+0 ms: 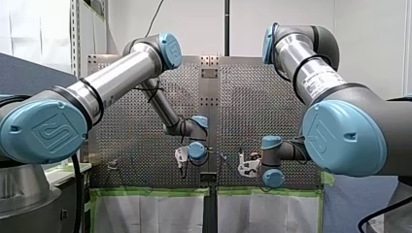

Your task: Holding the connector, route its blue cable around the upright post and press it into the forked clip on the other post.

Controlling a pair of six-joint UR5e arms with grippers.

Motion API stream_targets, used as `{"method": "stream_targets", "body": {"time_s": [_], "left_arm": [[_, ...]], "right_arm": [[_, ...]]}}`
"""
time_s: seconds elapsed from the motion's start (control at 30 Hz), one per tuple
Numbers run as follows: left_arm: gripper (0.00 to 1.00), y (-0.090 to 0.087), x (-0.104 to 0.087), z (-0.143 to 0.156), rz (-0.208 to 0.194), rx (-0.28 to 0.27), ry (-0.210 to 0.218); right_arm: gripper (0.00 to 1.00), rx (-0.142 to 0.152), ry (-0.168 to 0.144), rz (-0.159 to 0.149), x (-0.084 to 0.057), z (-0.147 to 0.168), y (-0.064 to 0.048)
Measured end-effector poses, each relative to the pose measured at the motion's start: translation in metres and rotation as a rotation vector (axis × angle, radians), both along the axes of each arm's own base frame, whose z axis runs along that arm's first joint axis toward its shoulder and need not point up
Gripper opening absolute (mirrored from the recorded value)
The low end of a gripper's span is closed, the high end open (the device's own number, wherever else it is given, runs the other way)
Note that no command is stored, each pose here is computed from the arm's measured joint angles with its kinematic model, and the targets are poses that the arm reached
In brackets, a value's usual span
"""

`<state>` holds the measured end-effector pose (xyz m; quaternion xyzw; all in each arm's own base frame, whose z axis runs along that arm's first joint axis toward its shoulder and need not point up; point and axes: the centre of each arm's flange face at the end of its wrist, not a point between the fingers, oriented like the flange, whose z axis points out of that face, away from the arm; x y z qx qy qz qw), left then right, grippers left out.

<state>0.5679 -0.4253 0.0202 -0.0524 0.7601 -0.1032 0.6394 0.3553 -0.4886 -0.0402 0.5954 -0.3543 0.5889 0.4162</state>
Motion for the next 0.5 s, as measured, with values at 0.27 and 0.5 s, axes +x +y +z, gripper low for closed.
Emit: {"method": "stream_targets", "body": {"time_s": [0.27, 0.5], "left_arm": [[0.26, 0.0005, -0.0008, -0.0006, -0.004, 0.006, 0.009], [0.98, -0.0024, -0.0056, -0.0015, -0.005, 0.022, 0.015]], "right_arm": [[0.00, -0.002, 0.001, 0.006, 0.0007, 0.0004, -0.0006], [0.00, 0.004, 0.003, 0.006, 0.0005, -0.0002, -0.0003]]}}
